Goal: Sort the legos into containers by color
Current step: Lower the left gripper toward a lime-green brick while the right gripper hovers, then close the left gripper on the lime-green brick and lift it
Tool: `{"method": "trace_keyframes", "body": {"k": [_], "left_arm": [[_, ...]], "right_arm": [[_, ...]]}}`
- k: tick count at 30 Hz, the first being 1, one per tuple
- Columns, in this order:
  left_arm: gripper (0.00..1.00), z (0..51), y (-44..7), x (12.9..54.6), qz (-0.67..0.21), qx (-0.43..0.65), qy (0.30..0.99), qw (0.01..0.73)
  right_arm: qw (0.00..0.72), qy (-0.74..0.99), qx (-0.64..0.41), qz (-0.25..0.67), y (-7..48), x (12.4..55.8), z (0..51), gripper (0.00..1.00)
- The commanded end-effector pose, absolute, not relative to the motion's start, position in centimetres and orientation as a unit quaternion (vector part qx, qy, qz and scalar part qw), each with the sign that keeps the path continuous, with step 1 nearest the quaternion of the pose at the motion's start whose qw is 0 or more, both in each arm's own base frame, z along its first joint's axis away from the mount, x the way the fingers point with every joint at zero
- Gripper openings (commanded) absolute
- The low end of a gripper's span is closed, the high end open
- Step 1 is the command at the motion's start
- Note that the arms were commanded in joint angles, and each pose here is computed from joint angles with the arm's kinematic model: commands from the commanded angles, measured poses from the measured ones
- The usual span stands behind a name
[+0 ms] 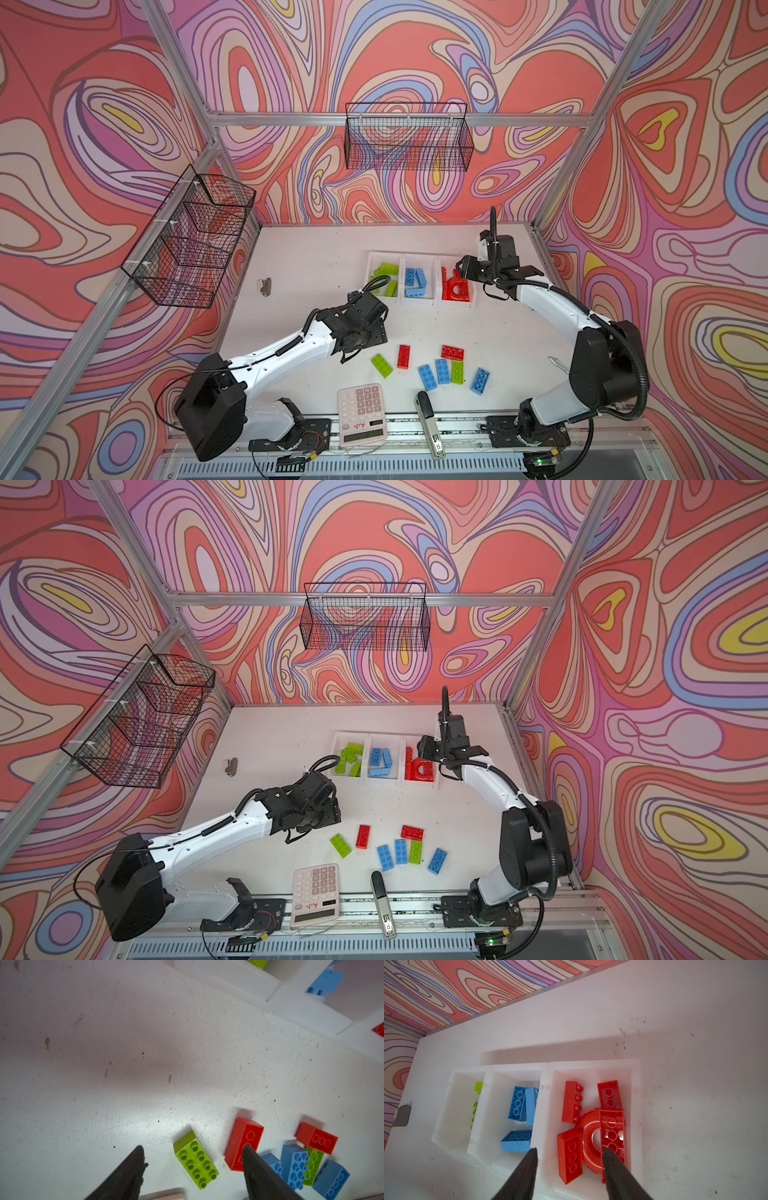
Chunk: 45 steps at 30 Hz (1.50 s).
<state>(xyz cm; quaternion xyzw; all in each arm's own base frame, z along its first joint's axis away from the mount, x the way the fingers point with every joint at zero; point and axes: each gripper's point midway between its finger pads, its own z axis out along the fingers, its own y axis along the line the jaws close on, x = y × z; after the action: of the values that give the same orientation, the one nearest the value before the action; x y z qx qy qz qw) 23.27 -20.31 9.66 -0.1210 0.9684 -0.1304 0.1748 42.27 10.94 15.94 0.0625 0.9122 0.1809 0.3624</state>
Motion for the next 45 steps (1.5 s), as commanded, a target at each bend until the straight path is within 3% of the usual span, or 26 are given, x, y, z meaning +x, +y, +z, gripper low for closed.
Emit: {"method": "trace_keyframes", "body": {"k": [1,13,27,39,42,45], "left_arm": [[0.77,9.2,-20.3,22.7,-0.123,-0.156,0.969,0.149],[0.78,6.9,-19.1,21.0,-0.107,-0.266,0.952,0.103],[0.78,5.0,-19.4,17.6,-0.091,-0.256,0.962,0.015],[0.78,2.7,-21.5,17.9,-0.102,-0.291,0.951,0.001],[0.77,2.2,-22.4,18.0,-0.104,-0.285,0.953,-0.009],[0.69,2.0,-22.7,18.1,-0.099,-0.28,0.955,-0.01]], "right_arm": [[0.374,0.905,0.076,0.186,10.5,41.6,16.7,0.54],[0.363,0.906,0.09,0.196,10.3,41.6,15.9,0.54],[0.345,0.912,0.105,0.196,10.2,40.8,13.8,0.54],[0.348,0.91,0.104,0.202,10.2,40.1,13.9,0.54],[0.346,0.909,0.107,0.208,10.3,39.9,13.8,0.54],[0.346,0.908,0.109,0.207,10.2,39.6,13.7,0.53]]}}
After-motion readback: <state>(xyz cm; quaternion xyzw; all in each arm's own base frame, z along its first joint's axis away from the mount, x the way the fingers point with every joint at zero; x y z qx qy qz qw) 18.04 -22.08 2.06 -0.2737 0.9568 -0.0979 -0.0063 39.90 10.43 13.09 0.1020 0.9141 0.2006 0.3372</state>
